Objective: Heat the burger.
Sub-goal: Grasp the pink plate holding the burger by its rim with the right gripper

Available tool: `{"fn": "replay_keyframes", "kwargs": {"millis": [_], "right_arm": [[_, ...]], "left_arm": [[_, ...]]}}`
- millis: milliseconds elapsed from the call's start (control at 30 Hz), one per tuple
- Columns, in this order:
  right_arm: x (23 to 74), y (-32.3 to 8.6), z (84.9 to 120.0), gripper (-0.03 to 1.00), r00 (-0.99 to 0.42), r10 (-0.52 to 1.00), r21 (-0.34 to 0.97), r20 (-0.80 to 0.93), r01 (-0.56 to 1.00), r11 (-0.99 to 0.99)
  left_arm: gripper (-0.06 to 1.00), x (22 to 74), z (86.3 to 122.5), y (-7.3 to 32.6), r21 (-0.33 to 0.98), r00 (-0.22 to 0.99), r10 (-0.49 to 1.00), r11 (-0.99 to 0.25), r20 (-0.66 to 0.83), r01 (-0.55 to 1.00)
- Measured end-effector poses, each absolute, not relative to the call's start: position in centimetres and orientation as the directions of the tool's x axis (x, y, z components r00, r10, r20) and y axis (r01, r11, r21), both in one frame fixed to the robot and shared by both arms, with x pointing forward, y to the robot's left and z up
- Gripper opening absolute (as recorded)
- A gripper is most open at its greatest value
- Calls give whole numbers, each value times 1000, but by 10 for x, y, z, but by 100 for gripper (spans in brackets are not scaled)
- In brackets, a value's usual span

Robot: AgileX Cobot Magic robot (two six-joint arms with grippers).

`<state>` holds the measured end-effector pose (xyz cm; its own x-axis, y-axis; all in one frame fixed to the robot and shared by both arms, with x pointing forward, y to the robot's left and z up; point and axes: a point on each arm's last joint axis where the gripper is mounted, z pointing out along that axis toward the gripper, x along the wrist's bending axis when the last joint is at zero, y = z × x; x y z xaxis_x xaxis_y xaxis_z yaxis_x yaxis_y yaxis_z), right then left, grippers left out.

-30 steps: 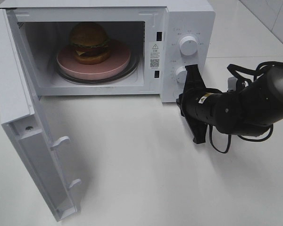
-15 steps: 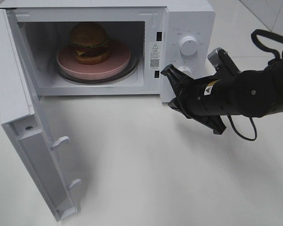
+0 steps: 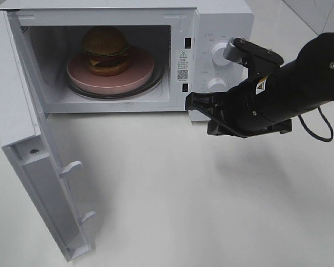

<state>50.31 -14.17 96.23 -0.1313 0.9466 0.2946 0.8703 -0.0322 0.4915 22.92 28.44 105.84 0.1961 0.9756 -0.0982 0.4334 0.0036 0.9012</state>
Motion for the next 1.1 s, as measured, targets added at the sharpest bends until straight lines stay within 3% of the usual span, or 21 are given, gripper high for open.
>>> {"fn": "replay_keyframes", "kwargs": {"millis": [100,267,367,433,633,700,733,800,900,1100], "right_arm": [[503,-141,965,1,-169,948,494,271,869,14],[503,-139,975,1,-458,883,470,101,804,363],[503,-139,976,1,-511,856,465,72,777,425],[502,-138,981,1,-698,716,434,-31,636,639],[500,-139,980,1,-846,517,390,-130,436,811],[500,-139,979,1,-932,282,337,-226,197,921],[500,-139,979,1,-932,282,337,-226,197,921],[500,-140,979,1,-952,102,282,-289,17,959],[500,-141,979,1,-944,-29,229,-329,-110,967],[504,-145,979,3,-909,-166,129,-382,-230,965]], "left_arm": [[99,229,1058,284,901,196,976,4,-98,433],[99,229,1058,284,901,196,976,4,-98,433],[99,229,1058,284,901,196,976,4,-98,433],[99,229,1058,284,901,196,976,4,-98,433],[99,229,1058,284,901,196,976,4,-98,433],[99,229,1058,284,901,196,976,4,-98,433],[99,229,1058,284,901,196,976,4,-98,433],[99,229,1058,284,901,196,976,4,-98,433],[99,229,1058,284,901,196,976,4,-98,433],[99,229,1058,284,901,196,976,4,-98,433]]}}
